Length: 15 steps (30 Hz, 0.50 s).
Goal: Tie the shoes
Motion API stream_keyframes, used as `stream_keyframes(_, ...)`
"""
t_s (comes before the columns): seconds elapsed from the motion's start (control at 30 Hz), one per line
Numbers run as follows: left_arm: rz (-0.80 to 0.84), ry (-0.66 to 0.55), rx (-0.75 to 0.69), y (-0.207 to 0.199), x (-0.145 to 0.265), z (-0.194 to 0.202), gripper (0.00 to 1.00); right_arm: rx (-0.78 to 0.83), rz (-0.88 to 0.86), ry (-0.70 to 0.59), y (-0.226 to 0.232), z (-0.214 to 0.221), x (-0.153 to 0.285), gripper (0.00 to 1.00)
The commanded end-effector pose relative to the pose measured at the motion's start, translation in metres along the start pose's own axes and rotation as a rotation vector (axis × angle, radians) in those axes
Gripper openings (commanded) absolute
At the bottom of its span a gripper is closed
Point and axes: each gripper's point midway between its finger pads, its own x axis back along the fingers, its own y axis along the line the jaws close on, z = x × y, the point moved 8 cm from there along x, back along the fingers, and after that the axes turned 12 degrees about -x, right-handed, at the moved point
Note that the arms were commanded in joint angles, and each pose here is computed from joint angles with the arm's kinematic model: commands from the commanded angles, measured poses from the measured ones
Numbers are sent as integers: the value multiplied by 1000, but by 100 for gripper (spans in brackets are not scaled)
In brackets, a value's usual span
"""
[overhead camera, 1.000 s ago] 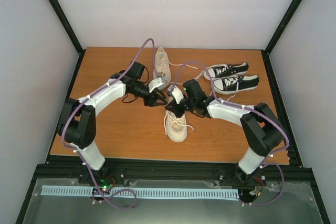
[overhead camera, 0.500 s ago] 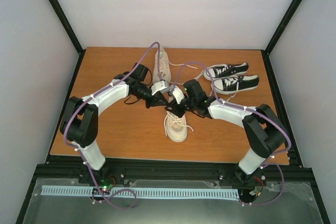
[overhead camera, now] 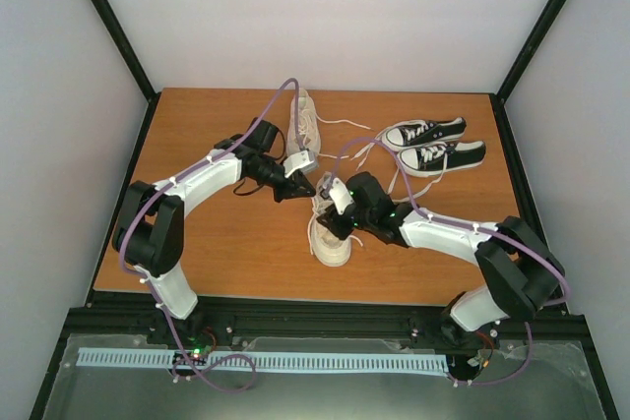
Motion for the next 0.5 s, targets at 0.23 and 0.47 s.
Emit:
stream_keyframes(0.23,4,-32,-21,-4,4,-9,1,30,100,-9,0,-4,-22,28)
stream_keyframes(0.47,-3,-19,-22,-3,7,-5,1,28,116,-42,1,-3,-7,3)
